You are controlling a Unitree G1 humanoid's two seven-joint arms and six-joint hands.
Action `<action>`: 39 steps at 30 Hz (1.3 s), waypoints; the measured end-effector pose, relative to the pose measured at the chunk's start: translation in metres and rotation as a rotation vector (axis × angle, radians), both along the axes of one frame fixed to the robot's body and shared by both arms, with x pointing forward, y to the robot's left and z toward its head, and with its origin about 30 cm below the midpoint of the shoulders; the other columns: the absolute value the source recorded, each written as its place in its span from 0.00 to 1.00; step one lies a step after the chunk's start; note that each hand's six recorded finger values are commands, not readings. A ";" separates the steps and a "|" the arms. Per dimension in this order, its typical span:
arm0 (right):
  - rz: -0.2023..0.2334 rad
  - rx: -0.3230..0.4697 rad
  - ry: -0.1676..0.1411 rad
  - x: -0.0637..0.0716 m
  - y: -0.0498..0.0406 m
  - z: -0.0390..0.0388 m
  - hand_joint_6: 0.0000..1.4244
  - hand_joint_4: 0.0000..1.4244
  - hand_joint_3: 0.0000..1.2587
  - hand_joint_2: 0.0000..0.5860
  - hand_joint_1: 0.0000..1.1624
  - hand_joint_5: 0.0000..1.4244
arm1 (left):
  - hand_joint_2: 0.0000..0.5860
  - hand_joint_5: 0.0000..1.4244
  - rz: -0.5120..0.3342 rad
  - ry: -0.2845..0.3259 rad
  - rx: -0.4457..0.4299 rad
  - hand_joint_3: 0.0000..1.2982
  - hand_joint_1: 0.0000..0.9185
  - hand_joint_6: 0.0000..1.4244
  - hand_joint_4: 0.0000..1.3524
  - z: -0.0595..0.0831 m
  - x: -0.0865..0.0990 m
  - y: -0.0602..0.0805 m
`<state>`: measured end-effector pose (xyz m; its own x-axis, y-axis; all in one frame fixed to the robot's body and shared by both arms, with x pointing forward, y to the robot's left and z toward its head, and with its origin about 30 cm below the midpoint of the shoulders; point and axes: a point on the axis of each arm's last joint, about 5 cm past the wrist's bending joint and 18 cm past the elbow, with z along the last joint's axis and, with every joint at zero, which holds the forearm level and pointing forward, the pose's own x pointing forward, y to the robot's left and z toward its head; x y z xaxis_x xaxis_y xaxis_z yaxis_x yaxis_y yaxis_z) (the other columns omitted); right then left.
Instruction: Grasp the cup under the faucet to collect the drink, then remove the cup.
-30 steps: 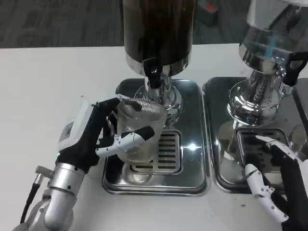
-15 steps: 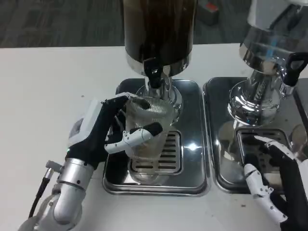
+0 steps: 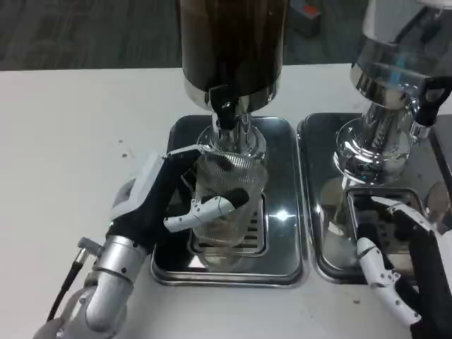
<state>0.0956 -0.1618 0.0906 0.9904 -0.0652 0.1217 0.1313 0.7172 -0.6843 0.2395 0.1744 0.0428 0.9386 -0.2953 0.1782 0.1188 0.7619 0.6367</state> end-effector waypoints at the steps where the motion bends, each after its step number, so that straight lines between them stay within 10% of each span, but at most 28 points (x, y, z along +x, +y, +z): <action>1: -0.001 -0.001 0.002 0.000 0.0005 -0.0001 0.26 0.19 0.30 0.80 0.16 0.20 | 0.17 0.57 0.000 0.000 0.005 0.45 0.22 0.68 0.56 0.000 0.000 0.001; 39: -0.013 0.028 -0.003 -0.002 0.0135 -0.0025 0.27 0.19 0.30 0.80 0.15 0.20 | 0.19 0.37 -0.058 -0.057 0.165 0.34 0.14 0.38 0.40 -0.002 -0.001 0.007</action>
